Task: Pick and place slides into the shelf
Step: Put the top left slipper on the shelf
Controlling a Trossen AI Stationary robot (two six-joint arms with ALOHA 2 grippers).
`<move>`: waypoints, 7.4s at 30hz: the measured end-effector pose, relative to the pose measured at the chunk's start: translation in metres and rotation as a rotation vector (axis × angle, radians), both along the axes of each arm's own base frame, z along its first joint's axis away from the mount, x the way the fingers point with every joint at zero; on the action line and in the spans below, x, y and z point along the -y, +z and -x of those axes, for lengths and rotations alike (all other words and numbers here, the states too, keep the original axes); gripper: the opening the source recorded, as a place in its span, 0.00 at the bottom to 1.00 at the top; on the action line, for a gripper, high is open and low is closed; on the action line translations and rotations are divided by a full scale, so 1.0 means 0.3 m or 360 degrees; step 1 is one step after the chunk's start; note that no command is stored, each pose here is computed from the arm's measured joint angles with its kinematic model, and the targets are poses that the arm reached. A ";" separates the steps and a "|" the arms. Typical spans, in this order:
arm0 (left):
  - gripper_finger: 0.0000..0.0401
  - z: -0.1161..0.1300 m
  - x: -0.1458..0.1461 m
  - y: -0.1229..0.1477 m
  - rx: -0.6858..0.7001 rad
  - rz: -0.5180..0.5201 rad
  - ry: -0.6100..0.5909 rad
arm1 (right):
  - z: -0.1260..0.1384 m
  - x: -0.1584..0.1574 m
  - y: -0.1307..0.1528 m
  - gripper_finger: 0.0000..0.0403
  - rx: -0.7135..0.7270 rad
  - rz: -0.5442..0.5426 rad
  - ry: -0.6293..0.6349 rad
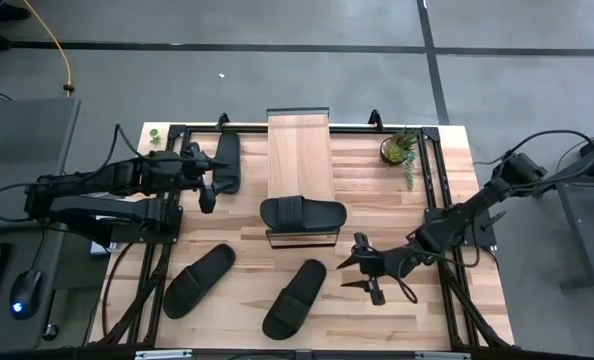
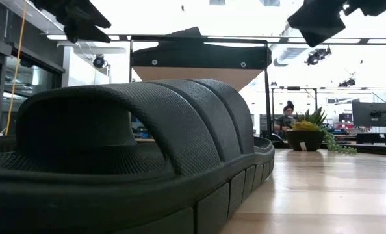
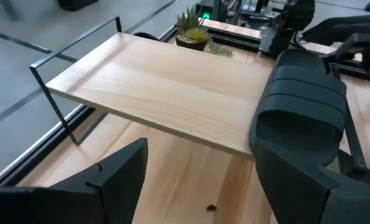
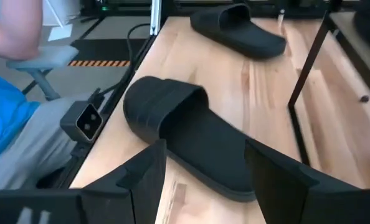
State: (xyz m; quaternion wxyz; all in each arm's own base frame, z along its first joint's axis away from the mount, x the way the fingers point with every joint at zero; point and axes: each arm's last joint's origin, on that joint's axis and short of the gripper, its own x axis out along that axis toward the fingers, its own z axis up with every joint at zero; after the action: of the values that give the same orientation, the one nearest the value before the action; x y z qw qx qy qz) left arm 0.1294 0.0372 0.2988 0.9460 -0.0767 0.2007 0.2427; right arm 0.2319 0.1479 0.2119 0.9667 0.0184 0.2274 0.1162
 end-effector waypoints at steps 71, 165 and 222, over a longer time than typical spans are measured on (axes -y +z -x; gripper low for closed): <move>0.69 0.164 -0.499 -0.200 -0.0352 0.0568 0.0486 | -0.139 -0.085 -0.043 0.51 0.0228 0.0389 0.0108; 0.02 -0.012 -0.504 -0.452 -0.0810 0.1300 0.0005 | -0.119 -0.102 -0.061 0.51 0.0129 0.0354 0.0145; 0.01 -0.225 0.125 0.192 -0.0921 0.0315 -0.0968 | -0.350 0.283 0.444 0.51 0.0170 -0.0049 -0.0425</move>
State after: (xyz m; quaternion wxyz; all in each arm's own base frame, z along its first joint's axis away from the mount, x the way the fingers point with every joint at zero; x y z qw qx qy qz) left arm 0.1969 -0.0004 0.3564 0.8673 -0.0332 0.4935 -0.0560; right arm 0.3369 0.0629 0.3452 0.9838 0.0571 0.1695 -0.0091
